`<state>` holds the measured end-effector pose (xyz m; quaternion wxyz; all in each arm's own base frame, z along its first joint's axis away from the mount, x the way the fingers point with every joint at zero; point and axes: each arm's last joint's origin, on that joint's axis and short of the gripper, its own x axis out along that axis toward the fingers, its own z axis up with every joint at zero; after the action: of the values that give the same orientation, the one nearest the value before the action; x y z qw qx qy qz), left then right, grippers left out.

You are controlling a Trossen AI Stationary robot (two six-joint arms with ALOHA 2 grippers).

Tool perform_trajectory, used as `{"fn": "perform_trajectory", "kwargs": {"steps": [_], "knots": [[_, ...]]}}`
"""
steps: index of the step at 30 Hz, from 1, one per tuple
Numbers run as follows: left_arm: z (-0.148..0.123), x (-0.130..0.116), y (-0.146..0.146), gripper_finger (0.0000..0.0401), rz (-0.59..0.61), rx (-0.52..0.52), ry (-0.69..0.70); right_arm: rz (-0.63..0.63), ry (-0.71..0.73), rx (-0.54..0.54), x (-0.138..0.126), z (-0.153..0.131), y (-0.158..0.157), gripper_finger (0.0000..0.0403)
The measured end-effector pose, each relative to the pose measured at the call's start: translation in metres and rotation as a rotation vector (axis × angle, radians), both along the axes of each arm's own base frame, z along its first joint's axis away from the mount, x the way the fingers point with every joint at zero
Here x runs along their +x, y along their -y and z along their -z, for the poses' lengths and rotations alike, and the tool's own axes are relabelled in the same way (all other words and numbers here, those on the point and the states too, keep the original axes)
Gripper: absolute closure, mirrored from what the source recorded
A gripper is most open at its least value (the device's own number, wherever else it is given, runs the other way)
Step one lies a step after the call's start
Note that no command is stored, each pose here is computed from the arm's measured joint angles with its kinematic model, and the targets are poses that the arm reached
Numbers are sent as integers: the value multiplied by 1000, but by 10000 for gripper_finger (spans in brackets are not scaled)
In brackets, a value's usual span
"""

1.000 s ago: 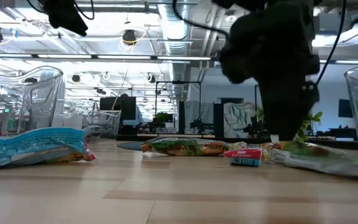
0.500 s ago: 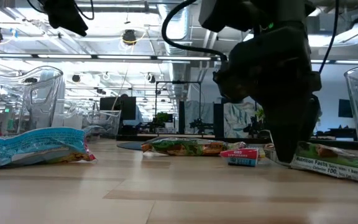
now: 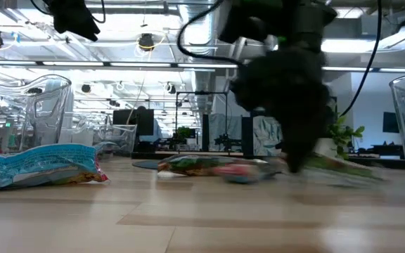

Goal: Pick and place Granola Bars by type
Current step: Put the yellow granola bar into the bottom right transparent bin

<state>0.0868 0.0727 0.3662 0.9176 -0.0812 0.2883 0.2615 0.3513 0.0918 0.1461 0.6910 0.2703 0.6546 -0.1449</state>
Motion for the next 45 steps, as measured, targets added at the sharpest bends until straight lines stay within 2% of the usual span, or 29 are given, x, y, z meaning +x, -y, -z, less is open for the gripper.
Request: {"fn": "perform_trajectory", "kwargs": {"steps": [5, 9, 13, 18, 24, 28, 33, 45], "knots": [[-1, 1, -1, 211, -17, -10, 25, -28, 111, 19, 10, -32, 10, 359], [-4, 2, -2, 211, -34, -10, 71, -50, 197, 39, 9, -65, 18, 356], [-5, 3, -2, 211, -46, -19, 89, -49, 280, 53, -3, -104, 27, 361], [-6, 3, -2, 211, -58, -32, 100, -54, 343, 77, -40, -151, 27, 362], [-6, 3, -2, 211, -67, -38, 105, -32, 285, 102, -97, -188, 17, 361], [-7, 3, -4, 211, -88, -29, 125, -38, 216, 63, -125, -195, 5, 364], [-11, 5, -5, 211, -93, -11, 157, -76, 174, 1, -143, -195, -14, 360], [-3, 19, -17, 211, -110, -67, 117, -83, -6, -38, -163, -150, -48, 362]]}}
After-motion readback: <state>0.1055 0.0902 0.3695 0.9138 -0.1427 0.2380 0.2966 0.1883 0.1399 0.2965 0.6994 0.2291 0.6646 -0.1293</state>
